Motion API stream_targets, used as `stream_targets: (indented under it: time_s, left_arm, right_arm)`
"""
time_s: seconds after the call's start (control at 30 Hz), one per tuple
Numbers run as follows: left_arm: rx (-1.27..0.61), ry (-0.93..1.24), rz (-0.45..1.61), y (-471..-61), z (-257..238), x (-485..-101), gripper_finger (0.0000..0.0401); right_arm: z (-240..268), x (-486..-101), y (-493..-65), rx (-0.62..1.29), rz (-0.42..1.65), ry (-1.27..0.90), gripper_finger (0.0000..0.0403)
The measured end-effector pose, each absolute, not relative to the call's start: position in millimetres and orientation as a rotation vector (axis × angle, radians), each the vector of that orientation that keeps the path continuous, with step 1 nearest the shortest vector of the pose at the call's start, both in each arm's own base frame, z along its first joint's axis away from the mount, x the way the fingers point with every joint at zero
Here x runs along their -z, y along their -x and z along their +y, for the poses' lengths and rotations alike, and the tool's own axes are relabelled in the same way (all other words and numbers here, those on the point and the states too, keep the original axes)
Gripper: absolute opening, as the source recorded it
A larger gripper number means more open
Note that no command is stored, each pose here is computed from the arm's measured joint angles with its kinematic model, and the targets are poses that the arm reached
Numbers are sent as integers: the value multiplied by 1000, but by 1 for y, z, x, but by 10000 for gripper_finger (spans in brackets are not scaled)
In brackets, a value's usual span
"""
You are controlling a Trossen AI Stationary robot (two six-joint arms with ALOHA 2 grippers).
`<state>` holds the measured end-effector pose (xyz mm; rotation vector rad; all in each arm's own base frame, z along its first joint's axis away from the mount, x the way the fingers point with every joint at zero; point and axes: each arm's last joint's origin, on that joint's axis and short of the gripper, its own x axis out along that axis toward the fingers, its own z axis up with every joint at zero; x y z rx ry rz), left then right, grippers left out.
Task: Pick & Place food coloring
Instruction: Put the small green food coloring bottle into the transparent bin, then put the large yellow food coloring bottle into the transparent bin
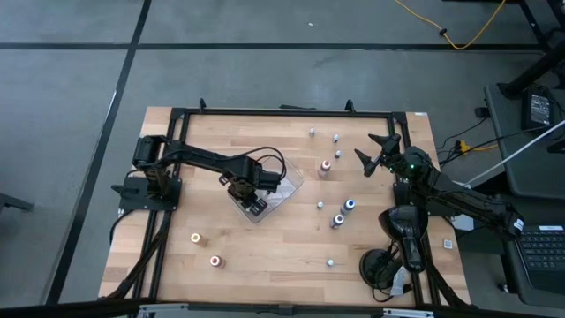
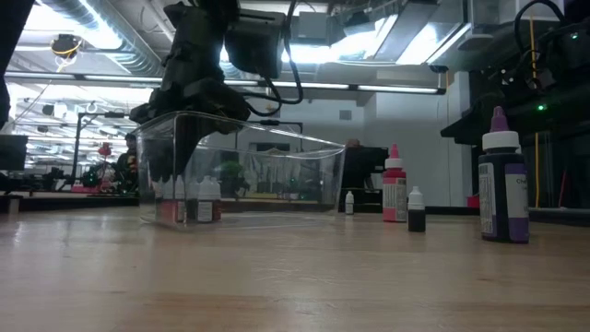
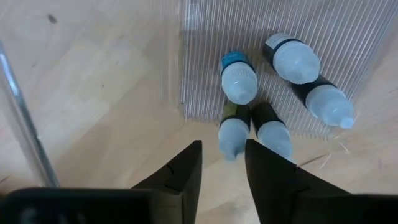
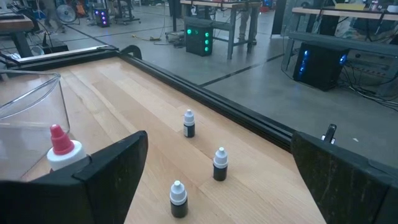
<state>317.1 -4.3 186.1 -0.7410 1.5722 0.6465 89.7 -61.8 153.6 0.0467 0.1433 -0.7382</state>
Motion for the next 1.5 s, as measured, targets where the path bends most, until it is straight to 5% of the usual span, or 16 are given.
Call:
stream_targets:
  time_s: [0.67,1.3,1.5]
  left_arm:
    - [-607,731,1536,-326,-1,-210,223]
    - [-452,708,1517,-323,-25,-306,224]
    - [-381,660,1538,-308,-54,-310,223]
  right_arm:
    - [-62,-154,-90,738,144,-46,394]
    - [-62,-154,-90,737,144,-46,394]
    - [-62,-154,-90,738,144,-46,394]
